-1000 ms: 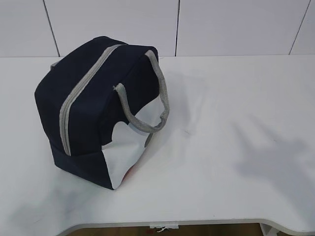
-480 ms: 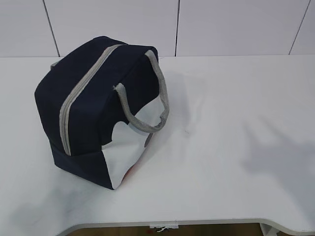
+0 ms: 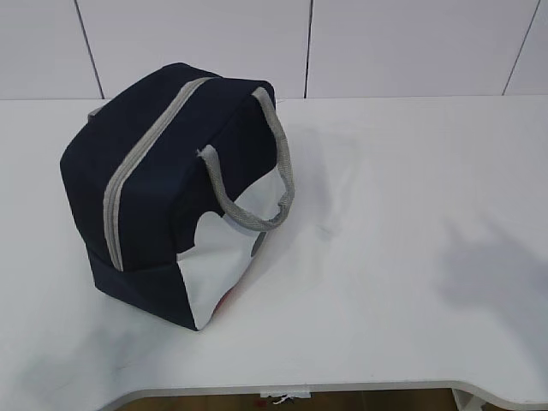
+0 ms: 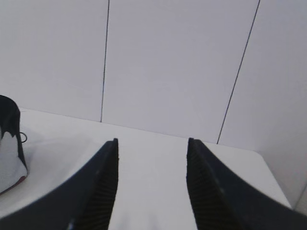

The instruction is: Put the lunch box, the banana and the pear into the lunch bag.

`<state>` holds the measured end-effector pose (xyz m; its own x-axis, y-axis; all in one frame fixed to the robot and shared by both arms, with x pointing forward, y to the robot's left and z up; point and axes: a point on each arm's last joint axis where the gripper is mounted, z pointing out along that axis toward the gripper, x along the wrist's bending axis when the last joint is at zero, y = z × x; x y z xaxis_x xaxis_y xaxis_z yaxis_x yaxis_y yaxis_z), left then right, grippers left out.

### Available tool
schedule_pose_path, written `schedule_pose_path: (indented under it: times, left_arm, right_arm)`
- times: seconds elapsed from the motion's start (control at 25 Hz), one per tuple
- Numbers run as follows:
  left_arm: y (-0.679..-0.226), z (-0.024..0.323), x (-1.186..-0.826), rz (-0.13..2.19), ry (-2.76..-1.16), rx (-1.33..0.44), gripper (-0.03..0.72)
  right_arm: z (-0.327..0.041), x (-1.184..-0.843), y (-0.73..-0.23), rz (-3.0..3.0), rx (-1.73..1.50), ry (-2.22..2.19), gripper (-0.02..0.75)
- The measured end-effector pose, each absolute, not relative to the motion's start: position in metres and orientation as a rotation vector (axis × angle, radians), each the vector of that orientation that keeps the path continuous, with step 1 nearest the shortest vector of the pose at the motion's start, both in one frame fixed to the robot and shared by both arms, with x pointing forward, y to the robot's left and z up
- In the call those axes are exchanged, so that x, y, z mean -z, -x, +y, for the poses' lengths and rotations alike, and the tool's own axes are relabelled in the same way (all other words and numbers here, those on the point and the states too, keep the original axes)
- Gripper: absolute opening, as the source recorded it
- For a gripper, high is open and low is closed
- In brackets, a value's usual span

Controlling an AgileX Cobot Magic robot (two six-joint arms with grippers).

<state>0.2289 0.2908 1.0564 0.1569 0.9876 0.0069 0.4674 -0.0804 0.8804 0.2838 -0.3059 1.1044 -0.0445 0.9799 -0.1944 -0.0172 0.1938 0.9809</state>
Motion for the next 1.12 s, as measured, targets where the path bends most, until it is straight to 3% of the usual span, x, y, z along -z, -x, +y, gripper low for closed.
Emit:
schedule_pose_path:
  times: [1.12]
  left_arm:
    - [-0.229, 0.291, -1.056, 1.415, -1.664, -0.853, 0.234]
  right_arm:
    - [-0.286, -1.097, -0.236, 1.87, -1.2, -1.274, 0.382]
